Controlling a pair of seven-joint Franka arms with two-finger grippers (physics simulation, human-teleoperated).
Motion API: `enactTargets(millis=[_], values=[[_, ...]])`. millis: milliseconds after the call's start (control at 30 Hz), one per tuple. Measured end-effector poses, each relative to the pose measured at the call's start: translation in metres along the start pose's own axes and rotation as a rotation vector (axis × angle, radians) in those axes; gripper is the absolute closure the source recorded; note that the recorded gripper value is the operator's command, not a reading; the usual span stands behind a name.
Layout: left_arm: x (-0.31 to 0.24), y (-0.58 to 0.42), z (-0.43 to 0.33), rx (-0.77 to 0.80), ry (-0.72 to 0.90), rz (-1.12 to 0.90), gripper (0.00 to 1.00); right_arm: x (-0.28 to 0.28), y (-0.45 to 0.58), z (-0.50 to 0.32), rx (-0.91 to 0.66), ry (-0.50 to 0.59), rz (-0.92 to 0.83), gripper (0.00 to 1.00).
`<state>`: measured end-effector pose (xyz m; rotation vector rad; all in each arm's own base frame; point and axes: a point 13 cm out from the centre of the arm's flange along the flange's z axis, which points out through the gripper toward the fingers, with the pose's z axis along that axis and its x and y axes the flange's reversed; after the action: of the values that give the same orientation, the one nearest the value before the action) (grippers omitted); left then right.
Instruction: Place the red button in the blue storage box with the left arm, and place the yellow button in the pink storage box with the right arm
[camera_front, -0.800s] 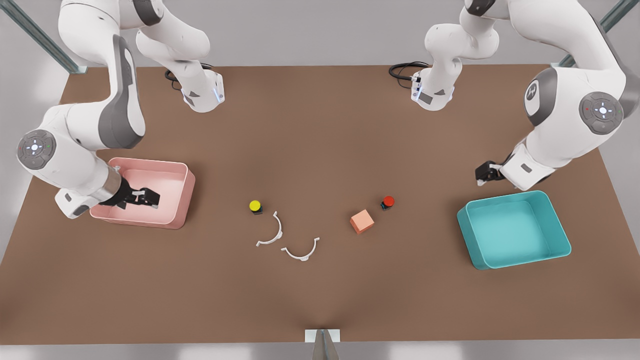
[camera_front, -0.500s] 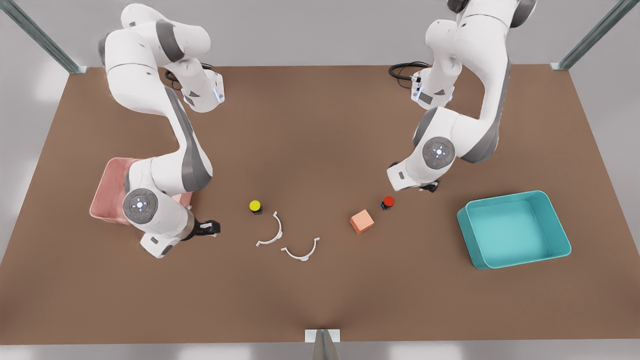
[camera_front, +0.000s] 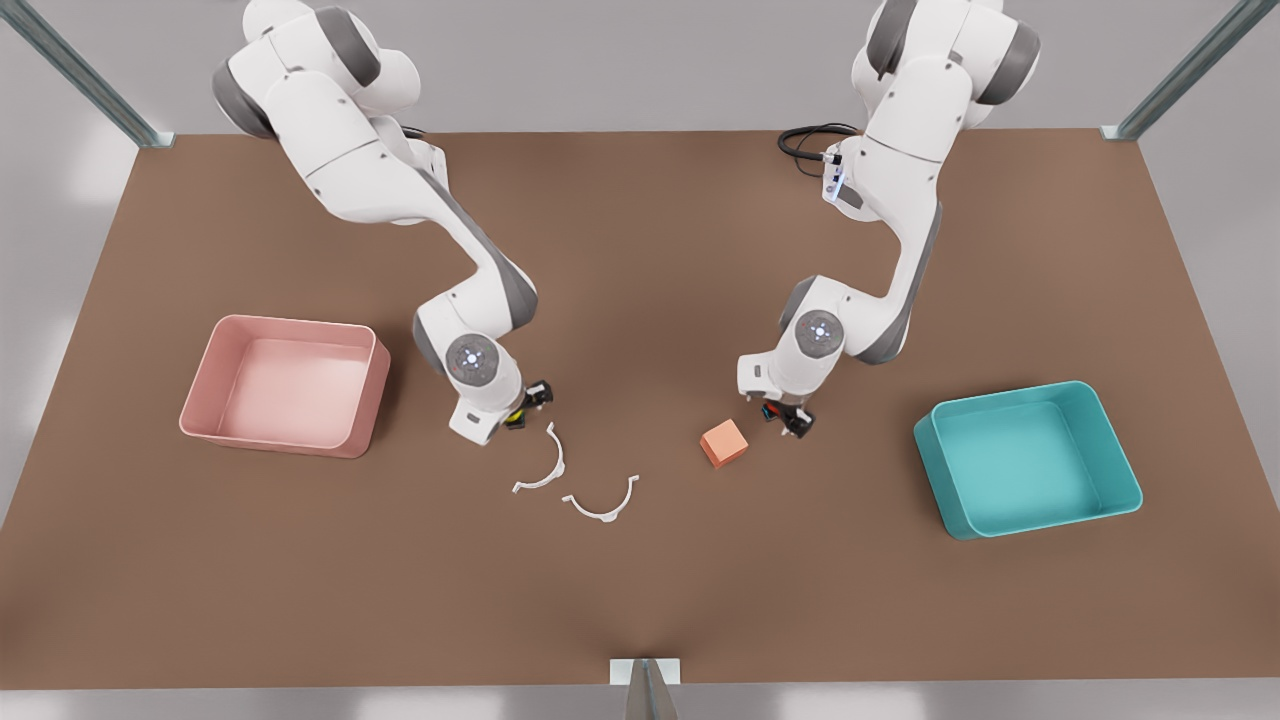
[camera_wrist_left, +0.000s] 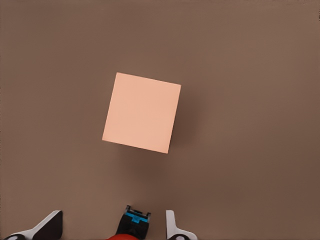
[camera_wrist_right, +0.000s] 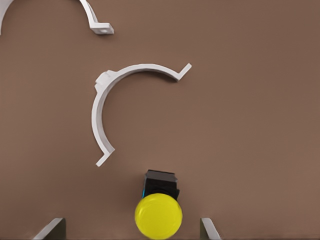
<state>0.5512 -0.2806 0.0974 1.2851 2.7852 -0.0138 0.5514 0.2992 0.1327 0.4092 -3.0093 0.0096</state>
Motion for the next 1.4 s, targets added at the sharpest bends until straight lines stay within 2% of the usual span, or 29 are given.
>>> enactTargets(millis=[233, 467, 500, 533, 567, 633, 700, 767, 867, 933, 1033, 1167, 1267, 1333, 1400], values=[[0.014, -0.005, 0.021, -0.003, 0.0, 0.091, 0.0, 0.017, -0.01, 0.045, -0.008, -0.003, 0.069, 0.0], [0.032, -0.01, 0.037, 0.009, 0.024, 0.15, 0.0, 0.004, -0.012, 0.083, -0.031, -0.062, 0.113, 0.02], [0.035, -0.01, 0.041, 0.011, 0.03, 0.155, 0.03, 0.005, -0.015, 0.087, -0.03, -0.063, 0.121, 0.06], [0.036, -0.01, 0.044, 0.012, 0.033, 0.16, 0.17, 0.007, -0.016, 0.09, -0.03, -0.065, 0.127, 0.09], [0.038, -0.009, 0.046, 0.014, 0.036, 0.164, 0.26, 0.009, -0.016, 0.093, -0.03, -0.066, 0.131, 0.13], [0.039, -0.008, 0.05, 0.015, 0.04, 0.174, 0.39, 0.009, -0.016, 0.095, -0.033, -0.071, 0.14, 0.36], [0.039, -0.007, 0.051, 0.014, 0.039, 0.184, 0.43, 0.006, -0.015, 0.093, -0.039, -0.081, 0.148, 0.52], [0.035, -0.007, 0.047, 0.01, 0.031, 0.193, 0.45, 0.004, -0.013, 0.091, -0.046, -0.089, 0.153, 0.61], [0.028, 0.001, 0.03, -0.004, 0.007, 0.196, 0.49, -0.017, -0.008, 0.066, -0.055, -0.118, 0.157, 0.62], [0.019, 0.013, -0.007, -0.027, -0.028, 0.192, 0.51, -0.038, -0.007, 0.036, -0.053, -0.141, 0.163, 0.62], [0.03, 0.066, -0.087, -0.07, -0.068, 0.129, 0.51, -0.057, -0.027, -0.01, -0.036, -0.164, 0.193, 0.62], [0.119, 0.196, -0.154, -0.085, -0.044, -0.043, 0.51, -0.054, -0.081, -0.066, 0.008, -0.171, 0.251, 0.62], [0.184, 0.295, -0.159, -0.089, -0.005, -0.119, 0.51, -0.04, -0.147, -0.089, 0.041, -0.136, 0.336, 0.61], [0.213, 0.33, -0.124, -0.051, 0.044, -0.108, 0.5, -0.027, -0.186, -0.093, 0.051, -0.096, 0.388, 0.6], [0.234, 0.334, -0.067, 0.02, 0.106, -0.068, 0.0, -0.011, -0.224, -0.089, 0.048, -0.051, 0.438, 0.6]])
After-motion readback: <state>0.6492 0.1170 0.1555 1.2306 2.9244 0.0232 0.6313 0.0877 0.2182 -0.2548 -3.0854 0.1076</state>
